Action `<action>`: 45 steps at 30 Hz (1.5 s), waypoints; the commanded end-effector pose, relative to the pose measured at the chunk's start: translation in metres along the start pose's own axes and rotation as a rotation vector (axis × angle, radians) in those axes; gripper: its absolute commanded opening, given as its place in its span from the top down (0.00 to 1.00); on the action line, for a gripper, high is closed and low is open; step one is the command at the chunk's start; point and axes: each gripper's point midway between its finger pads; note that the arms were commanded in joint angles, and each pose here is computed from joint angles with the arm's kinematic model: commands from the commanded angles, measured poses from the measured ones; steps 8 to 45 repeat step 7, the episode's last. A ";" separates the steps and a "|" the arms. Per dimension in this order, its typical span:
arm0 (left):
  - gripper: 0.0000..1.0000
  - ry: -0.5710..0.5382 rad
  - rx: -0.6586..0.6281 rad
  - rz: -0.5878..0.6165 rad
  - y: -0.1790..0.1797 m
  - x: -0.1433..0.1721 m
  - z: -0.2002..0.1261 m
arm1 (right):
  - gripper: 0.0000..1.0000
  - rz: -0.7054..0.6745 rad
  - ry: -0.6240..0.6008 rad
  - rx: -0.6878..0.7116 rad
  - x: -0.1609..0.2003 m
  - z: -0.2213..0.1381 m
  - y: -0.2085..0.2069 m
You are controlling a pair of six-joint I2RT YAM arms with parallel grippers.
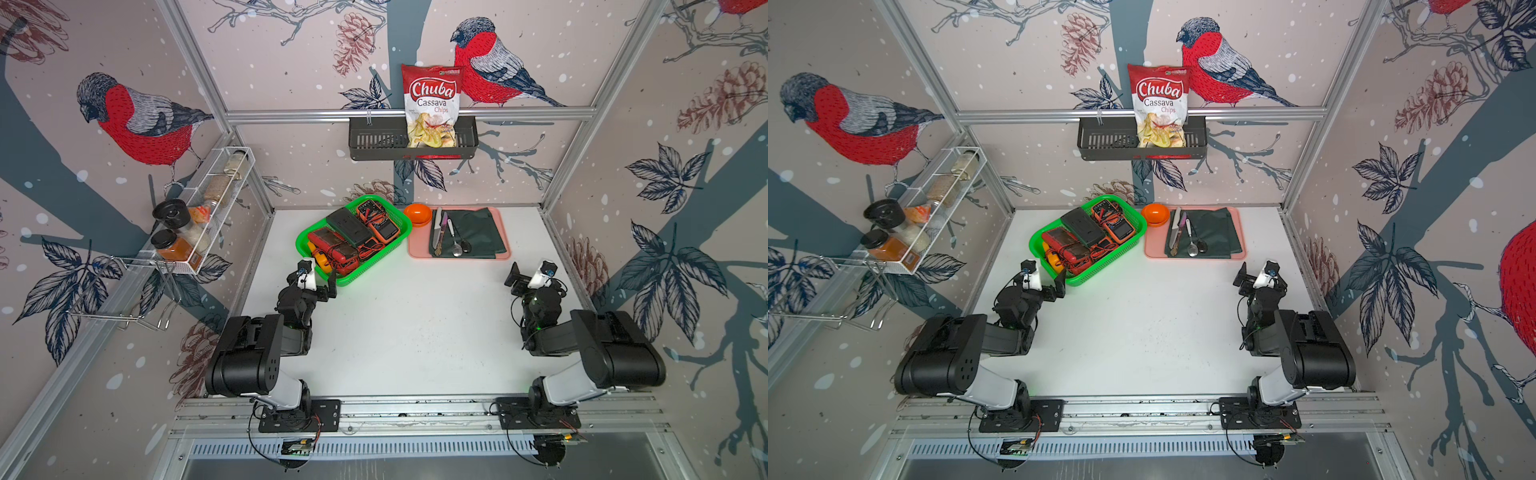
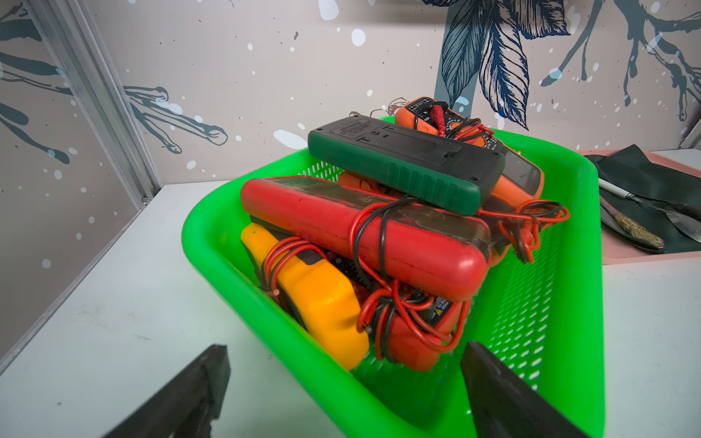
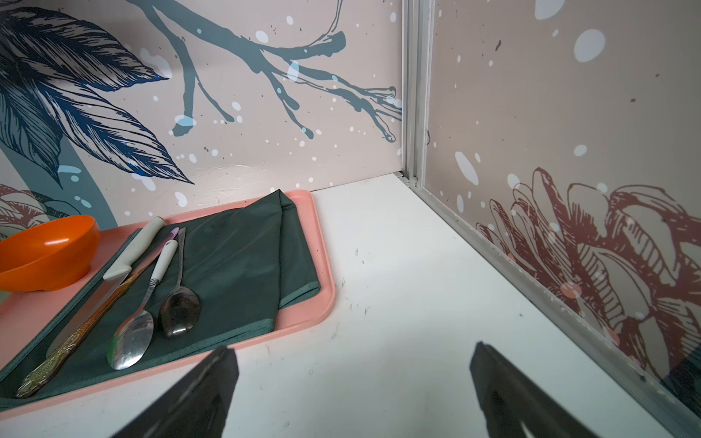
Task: Put the multimeter into the basket
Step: Reset both arms
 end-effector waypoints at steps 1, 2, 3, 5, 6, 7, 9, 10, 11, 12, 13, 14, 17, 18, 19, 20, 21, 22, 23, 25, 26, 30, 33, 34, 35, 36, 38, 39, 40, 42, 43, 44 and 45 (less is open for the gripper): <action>0.02 -0.005 0.009 0.008 -0.001 -0.003 0.001 | 0.00 0.012 -0.017 0.013 -0.004 0.000 -0.002; 0.02 -0.006 0.011 0.008 -0.001 -0.003 0.001 | 0.00 0.012 -0.017 0.010 -0.004 0.000 -0.001; 0.02 -0.002 0.009 0.006 -0.001 -0.002 0.001 | 0.00 0.013 -0.018 0.012 -0.004 0.000 -0.002; 0.01 -0.005 0.010 0.006 -0.001 -0.003 0.001 | 0.00 0.012 -0.018 0.011 -0.004 0.000 -0.002; 0.02 -0.006 0.010 0.007 -0.001 -0.003 0.001 | 0.00 0.013 -0.019 0.012 -0.005 0.000 -0.002; 0.02 -0.006 0.010 0.007 -0.001 -0.003 0.001 | 0.00 0.012 -0.017 0.011 -0.004 0.000 -0.002; 0.02 -0.006 0.010 0.007 -0.001 -0.003 0.001 | 0.00 0.012 -0.017 0.011 -0.004 0.000 -0.002; 0.02 -0.006 0.010 0.007 -0.001 -0.003 0.001 | 0.00 0.012 -0.017 0.011 -0.004 0.000 -0.002; 0.02 -0.006 0.010 0.007 -0.001 -0.003 0.001 | 0.00 0.012 -0.017 0.011 -0.004 0.000 -0.002; 0.02 -0.006 0.010 0.007 -0.001 -0.003 0.001 | 0.00 0.012 -0.017 0.011 -0.004 0.000 -0.002; 0.02 -0.006 0.010 0.007 -0.001 -0.003 0.001 | 0.00 0.012 -0.017 0.011 -0.004 0.000 -0.002; 0.02 -0.006 0.010 0.007 -0.001 -0.003 0.001 | 0.00 0.012 -0.017 0.011 -0.004 0.000 -0.002; 0.02 -0.006 0.010 0.007 -0.001 -0.003 0.001 | 0.00 0.012 -0.017 0.011 -0.004 0.000 -0.002; 0.02 -0.006 0.010 0.007 -0.001 -0.003 0.001 | 0.00 0.012 -0.017 0.011 -0.004 0.000 -0.002; 0.02 -0.006 0.010 0.007 -0.001 -0.003 0.001 | 0.00 0.012 -0.017 0.011 -0.004 0.000 -0.002; 0.02 -0.006 0.010 0.007 -0.001 -0.003 0.001 | 0.00 0.012 -0.017 0.011 -0.004 0.000 -0.002; 0.02 -0.006 0.010 0.007 -0.001 -0.003 0.001 | 0.00 0.012 -0.017 0.011 -0.004 0.000 -0.002; 0.02 -0.006 0.010 0.007 -0.001 -0.003 0.001 | 0.00 0.012 -0.017 0.011 -0.004 0.000 -0.002; 0.02 -0.006 0.010 0.007 -0.001 -0.003 0.001 | 0.00 0.012 -0.017 0.011 -0.004 0.000 -0.002; 0.02 -0.006 0.010 0.007 -0.001 -0.003 0.001 | 0.00 0.012 -0.017 0.011 -0.004 0.000 -0.002; 0.02 -0.006 0.010 0.007 -0.001 -0.003 0.001 | 0.00 0.012 -0.017 0.011 -0.004 0.000 -0.002; 0.02 -0.006 0.010 0.007 -0.001 -0.003 0.001 | 0.00 0.012 -0.017 0.011 -0.004 0.000 -0.002; 0.02 -0.006 0.010 0.007 -0.001 -0.003 0.001 | 0.00 0.012 -0.017 0.011 -0.004 0.000 -0.002; 0.02 -0.006 0.010 0.007 -0.001 -0.003 0.001 | 0.00 0.012 -0.017 0.011 -0.004 0.000 -0.002; 0.02 -0.006 0.010 0.007 -0.001 -0.003 0.001 | 0.00 0.012 -0.017 0.011 -0.004 0.000 -0.002; 0.02 -0.006 0.010 0.007 -0.001 -0.003 0.001 | 0.00 0.012 -0.017 0.011 -0.004 0.000 -0.002; 0.02 -0.006 0.010 0.007 -0.001 -0.003 0.001 | 0.00 0.012 -0.017 0.011 -0.004 0.000 -0.002; 0.02 -0.006 0.010 0.007 -0.001 -0.003 0.001 | 0.00 0.012 -0.017 0.011 -0.004 0.000 -0.002; 0.02 -0.006 0.010 0.007 -0.001 -0.003 0.001 | 0.00 0.012 -0.017 0.011 -0.004 0.000 -0.002; 0.02 -0.006 0.010 0.007 -0.001 -0.003 0.001 | 0.00 0.012 -0.017 0.011 -0.004 0.000 -0.002; 0.02 -0.006 0.010 0.007 -0.001 -0.003 0.001 | 0.00 0.012 -0.017 0.011 -0.004 0.000 -0.002; 0.02 -0.006 0.010 0.007 -0.001 -0.003 0.001 | 0.00 0.012 -0.017 0.011 -0.004 0.000 -0.002; 0.02 -0.006 0.010 0.007 -0.001 -0.003 0.001 | 0.00 0.012 -0.017 0.011 -0.004 0.000 -0.002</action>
Point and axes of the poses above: each gripper's point midway between its finger pads, its own z axis out along the fingers, its own y axis along the line the jaws close on, x = y × z, and after that the axes turned 12 degrees about -z, right-handed
